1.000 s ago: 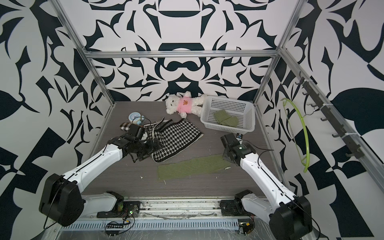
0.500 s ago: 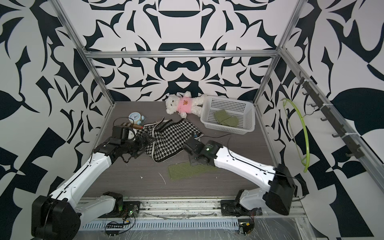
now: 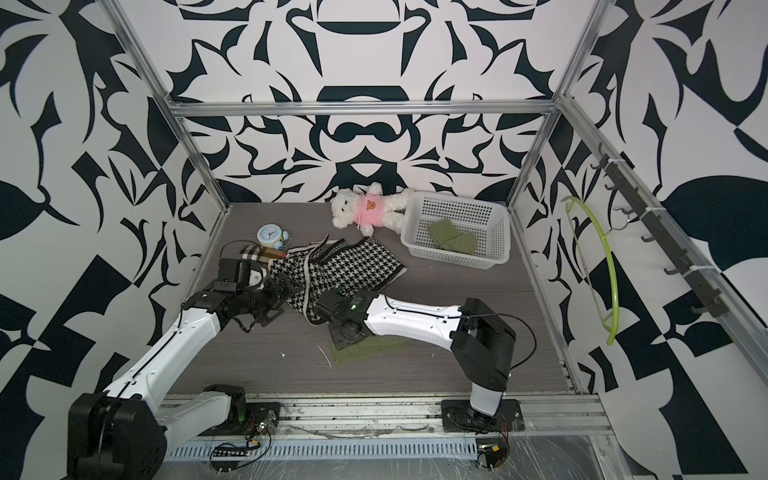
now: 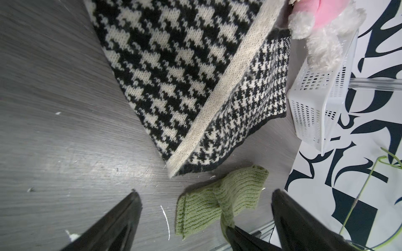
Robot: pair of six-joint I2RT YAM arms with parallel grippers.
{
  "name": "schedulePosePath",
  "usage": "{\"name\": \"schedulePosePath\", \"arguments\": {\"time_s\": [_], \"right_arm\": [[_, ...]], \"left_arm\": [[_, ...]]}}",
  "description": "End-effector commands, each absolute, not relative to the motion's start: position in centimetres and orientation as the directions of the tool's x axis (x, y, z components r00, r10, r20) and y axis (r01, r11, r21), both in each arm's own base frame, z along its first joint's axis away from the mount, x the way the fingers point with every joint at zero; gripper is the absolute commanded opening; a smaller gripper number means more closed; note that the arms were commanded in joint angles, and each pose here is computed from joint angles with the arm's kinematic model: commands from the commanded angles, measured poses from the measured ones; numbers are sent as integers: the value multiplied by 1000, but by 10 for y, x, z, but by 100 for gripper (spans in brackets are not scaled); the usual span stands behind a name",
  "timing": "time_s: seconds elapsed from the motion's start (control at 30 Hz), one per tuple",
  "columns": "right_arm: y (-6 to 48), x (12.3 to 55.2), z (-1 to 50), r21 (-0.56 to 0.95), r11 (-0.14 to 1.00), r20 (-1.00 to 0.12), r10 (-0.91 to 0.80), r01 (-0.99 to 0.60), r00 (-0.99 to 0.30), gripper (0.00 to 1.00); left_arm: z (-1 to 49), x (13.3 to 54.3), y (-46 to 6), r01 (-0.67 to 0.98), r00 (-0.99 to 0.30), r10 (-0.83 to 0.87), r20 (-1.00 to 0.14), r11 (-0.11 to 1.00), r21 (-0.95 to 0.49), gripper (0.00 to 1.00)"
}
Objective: Roll up the scarf and place it into the basket
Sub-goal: Fold the scarf at the center of the board.
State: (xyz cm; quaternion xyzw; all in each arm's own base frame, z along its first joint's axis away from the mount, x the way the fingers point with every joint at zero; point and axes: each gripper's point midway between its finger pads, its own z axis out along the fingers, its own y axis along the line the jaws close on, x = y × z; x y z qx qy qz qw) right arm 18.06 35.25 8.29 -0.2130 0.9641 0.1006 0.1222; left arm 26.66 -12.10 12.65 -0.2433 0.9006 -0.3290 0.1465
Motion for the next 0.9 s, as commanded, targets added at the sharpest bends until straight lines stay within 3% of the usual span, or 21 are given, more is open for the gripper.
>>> {"name": "schedulePosePath", "arguments": {"time_s": [0.0,0.07,0.23,0.3,0.33,0.43,0.53,0.73,0.87], "right_arm": [[381,170,100,247,851,-282,-394,-463,-875,0],[387,161,102,271,833,-281,-411,-483,-867,2],[377,144,111,306,814,-276,-421,-494,-864,41],[359,148,120,277,830,-320,-396,-485,-861,53],[346,152,126,253,845,-353,-372,-471,-858,65],[307,168,141,148,882,-470,-336,-448,-816,81],[270,185,157,97,915,-564,-274,-393,-779,89],[215,207,184,149,933,-647,-159,-328,-746,89],[186,215,200,177,940,-699,-88,-291,-710,94]], "left_arm": [[123,262,-125,-341,-862,-502,-64,669,-660,99],[119,263,-125,-349,-857,-511,-60,664,-661,99],[114,264,-127,-356,-855,-517,-51,655,-666,99],[111,259,-137,-349,-872,-489,-23,655,-670,99],[109,254,-145,-349,-884,-468,0,657,-668,99],[99,235,-174,-332,-916,-400,41,695,-637,99],[82,216,-202,-325,-937,-337,89,751,-575,99],[56,192,-228,-325,-946,-293,142,815,-479,100],[49,191,-238,-334,-942,-306,138,813,-476,91]]}}
